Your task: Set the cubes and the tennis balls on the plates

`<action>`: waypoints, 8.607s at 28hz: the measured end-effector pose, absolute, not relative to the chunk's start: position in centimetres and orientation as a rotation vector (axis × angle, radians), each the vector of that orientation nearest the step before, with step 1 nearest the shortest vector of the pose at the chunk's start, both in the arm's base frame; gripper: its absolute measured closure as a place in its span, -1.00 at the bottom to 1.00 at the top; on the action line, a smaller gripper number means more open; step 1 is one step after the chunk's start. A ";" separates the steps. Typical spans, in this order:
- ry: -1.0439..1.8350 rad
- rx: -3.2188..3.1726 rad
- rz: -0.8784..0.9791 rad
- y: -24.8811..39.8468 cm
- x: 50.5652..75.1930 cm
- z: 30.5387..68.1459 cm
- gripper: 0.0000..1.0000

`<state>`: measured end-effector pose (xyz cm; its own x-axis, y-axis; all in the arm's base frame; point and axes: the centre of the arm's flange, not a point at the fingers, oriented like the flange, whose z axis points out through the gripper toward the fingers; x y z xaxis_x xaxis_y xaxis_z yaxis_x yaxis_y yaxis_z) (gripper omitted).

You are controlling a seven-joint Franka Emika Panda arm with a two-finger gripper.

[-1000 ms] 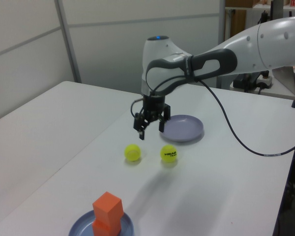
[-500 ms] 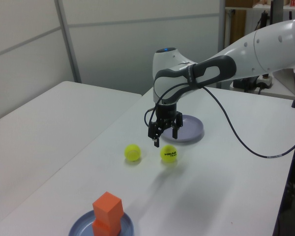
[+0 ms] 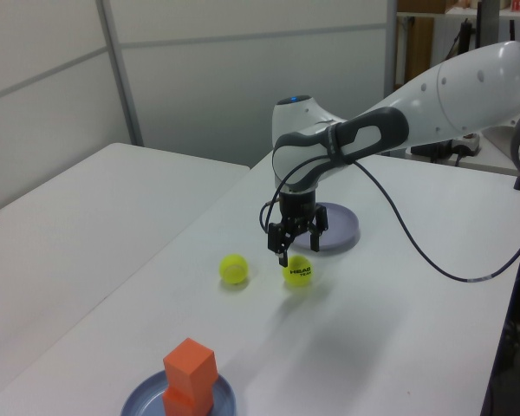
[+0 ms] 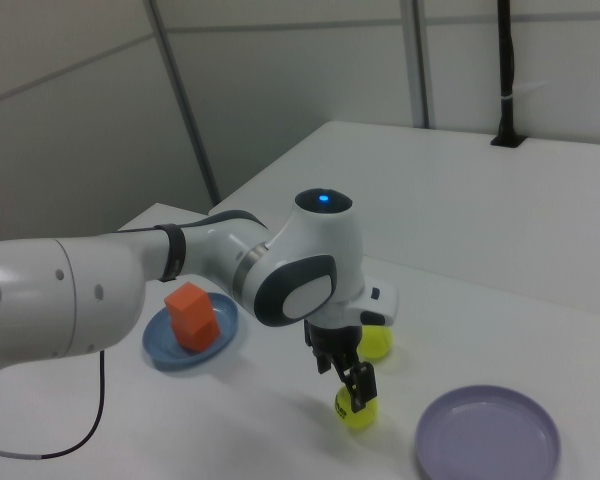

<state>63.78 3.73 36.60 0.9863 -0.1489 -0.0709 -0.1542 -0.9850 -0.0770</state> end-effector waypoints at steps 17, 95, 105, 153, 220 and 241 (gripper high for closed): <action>0.246 -3.067 0.063 2.1 64.8 33.7 -1.00; 0.255 -3.006 -0.330 -2.6 70.4 43.1 -1.00; 0.175 -2.951 -0.296 7.2 70.7 41.2 -1.00; 0.177 -2.959 -0.364 10.6 72.4 32.3 -0.39; 0.603 -2.977 -0.353 -11.6 69.3 44.9 -1.00; 0.203 -3.006 -0.243 4.4 59.5 63.2 -1.00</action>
<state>59.49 4.37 63.21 0.9781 -0.1424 0.1515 -0.1233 -0.9840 -0.1290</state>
